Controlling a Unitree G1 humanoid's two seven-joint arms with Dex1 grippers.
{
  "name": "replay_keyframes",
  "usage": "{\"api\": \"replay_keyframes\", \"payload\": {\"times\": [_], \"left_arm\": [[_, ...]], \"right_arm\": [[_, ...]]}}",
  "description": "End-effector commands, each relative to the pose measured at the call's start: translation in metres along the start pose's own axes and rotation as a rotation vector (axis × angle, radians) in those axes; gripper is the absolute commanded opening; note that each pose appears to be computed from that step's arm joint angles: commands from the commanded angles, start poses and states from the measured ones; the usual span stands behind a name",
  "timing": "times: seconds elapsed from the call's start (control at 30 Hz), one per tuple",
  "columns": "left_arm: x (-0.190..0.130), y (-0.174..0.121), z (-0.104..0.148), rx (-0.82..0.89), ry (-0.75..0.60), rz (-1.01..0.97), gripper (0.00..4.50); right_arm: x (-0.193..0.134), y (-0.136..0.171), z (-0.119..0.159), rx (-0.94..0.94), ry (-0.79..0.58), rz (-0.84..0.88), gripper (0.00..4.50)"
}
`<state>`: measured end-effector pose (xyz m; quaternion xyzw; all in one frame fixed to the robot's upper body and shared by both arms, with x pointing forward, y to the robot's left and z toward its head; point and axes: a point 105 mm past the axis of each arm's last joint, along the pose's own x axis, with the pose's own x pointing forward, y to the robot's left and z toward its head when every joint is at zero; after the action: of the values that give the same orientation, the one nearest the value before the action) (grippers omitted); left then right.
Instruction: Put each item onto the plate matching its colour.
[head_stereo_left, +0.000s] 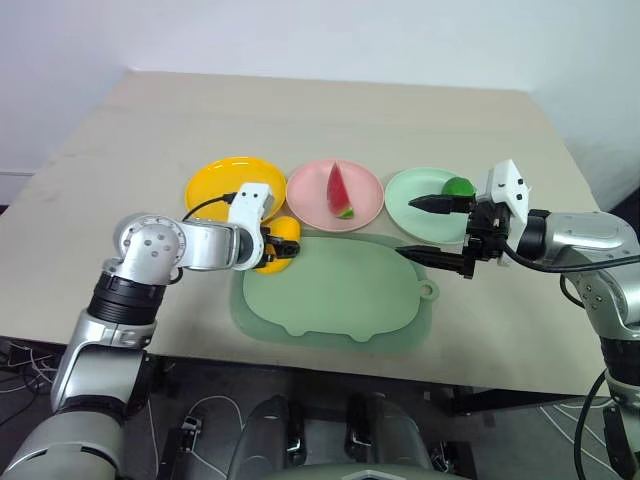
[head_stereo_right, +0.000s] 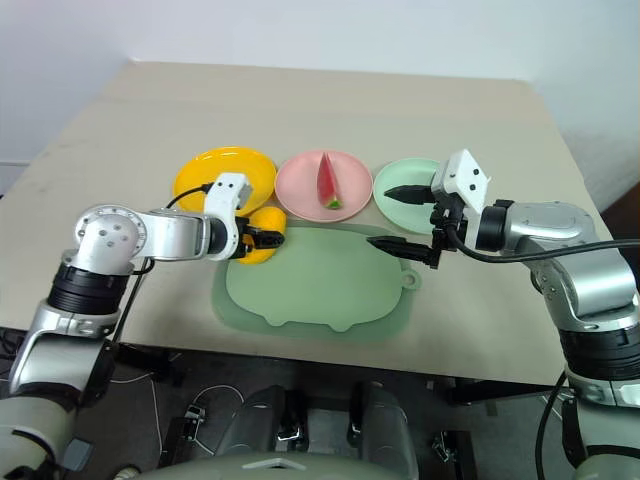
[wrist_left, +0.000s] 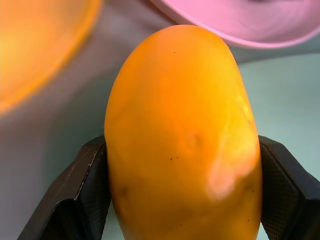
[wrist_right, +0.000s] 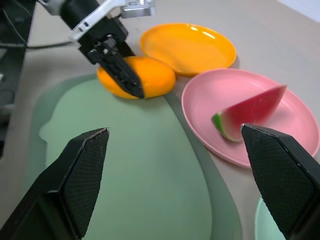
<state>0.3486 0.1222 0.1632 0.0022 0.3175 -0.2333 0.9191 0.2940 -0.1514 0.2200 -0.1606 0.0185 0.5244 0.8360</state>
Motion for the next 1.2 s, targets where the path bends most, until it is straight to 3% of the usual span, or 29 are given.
{"api": "replay_keyframes", "payload": {"times": [0.03, 0.27, 0.5, 0.63, 0.9, 1.0, 1.2], "left_arm": [[-0.034, -0.001, 0.042, 0.088, -0.165, -0.026, 3.41], [-0.045, 0.034, 0.07, 0.126, -0.279, 0.07, 3.41], [-0.006, 0.092, 0.066, 0.085, -0.261, 0.217, 3.41], [0.018, 0.096, 0.058, 0.128, -0.201, 0.23, 3.41], [0.039, 0.106, 0.06, 0.066, -0.216, 0.264, 3.41], [0.04, 0.104, 0.063, 0.035, -0.228, 0.238, 4.39], [0.034, 0.107, 0.065, 0.029, -0.231, 0.237, 4.45]], "right_arm": [[0.0, 0.009, 0.017, -0.025, -0.065, 0.015, 4.5], [0.005, 0.017, 0.018, -0.005, -0.089, 0.019, 4.5], [0.012, 0.017, 0.017, 0.006, -0.101, 0.001, 4.5], [0.013, 0.017, 0.012, 0.0, -0.086, -0.027, 4.5], [0.015, 0.022, 0.009, 0.033, -0.095, -0.048, 4.5], [0.014, 0.021, 0.01, 0.031, -0.094, -0.053, 4.5], [0.012, 0.019, 0.011, 0.026, -0.09, -0.061, 4.5]]}}
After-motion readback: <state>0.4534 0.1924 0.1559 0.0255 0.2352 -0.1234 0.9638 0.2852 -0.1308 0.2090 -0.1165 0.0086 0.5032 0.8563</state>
